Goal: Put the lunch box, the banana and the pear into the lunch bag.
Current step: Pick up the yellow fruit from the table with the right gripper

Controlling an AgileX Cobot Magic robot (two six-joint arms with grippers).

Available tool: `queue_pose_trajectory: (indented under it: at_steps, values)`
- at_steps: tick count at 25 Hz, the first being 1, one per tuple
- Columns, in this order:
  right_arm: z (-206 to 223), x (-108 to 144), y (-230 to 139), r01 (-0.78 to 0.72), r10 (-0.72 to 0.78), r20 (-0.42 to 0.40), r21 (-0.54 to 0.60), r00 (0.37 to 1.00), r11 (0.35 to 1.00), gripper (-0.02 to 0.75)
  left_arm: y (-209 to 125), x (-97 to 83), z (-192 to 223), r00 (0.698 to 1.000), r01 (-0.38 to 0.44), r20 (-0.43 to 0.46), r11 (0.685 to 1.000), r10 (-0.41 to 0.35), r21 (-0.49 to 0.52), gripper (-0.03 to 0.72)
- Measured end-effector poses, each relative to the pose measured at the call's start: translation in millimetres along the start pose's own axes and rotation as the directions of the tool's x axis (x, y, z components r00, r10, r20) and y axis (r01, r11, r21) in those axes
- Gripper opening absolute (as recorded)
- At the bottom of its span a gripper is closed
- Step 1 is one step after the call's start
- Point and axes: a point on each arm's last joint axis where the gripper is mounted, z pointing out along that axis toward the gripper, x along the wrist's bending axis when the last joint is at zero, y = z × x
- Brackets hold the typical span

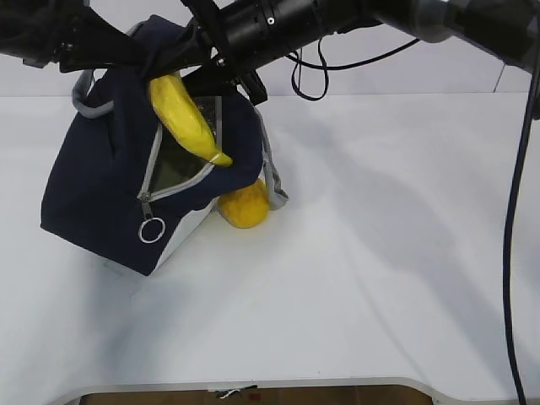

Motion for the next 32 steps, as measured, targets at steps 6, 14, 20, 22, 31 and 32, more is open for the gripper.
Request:
queue_pose_trajectory:
  at_steps: [6,14,20,22,31,32]
  values:
    - [0.0,1.0,0.2,-0.02,0.02,-0.034,0.0,0.999,1.0,0.272,0.3,-0.2,0.0,1.0,0.003,0.002,1.0,-0.003,-0.003,0.027]
    - [-0.8,1.3,1.7,-0.016,0.015,-0.092,-0.008,0.996,1.0,0.272,2.0,-2.4,-2.5,1.0,0.003,0.017,1.0,-0.003,-0.005,0.027]
    - [-0.3,0.3,6.8,-0.018,0.012,-0.096,-0.064,0.995,0.998,0.272,2.7,-1.4,-3.7,1.0,0.004,0.015,1.0,-0.004,-0.008,0.027]
    - [-0.4,-0.2,9.4,-0.009,0.001,-0.091,-0.094,0.996,0.996,0.272,2.7,-1.4,-3.7,1.0,0.004,0.015,1.0,-0.004,-0.008,0.027]
    - [12.2,-15.1,14.1,-0.051,0.034,-0.122,-0.139,0.992,0.989,0.272,0.7,-2.3,-3.7,1.0,-0.004,0.025,1.0,0.004,0.014,0.027]
    - [15.2,-16.2,13.6,-0.055,0.038,-0.122,-0.137,0.992,0.989,0.272,0.5,-2.7,-3.3,1.0,-0.006,0.025,1.0,0.006,0.016,0.027]
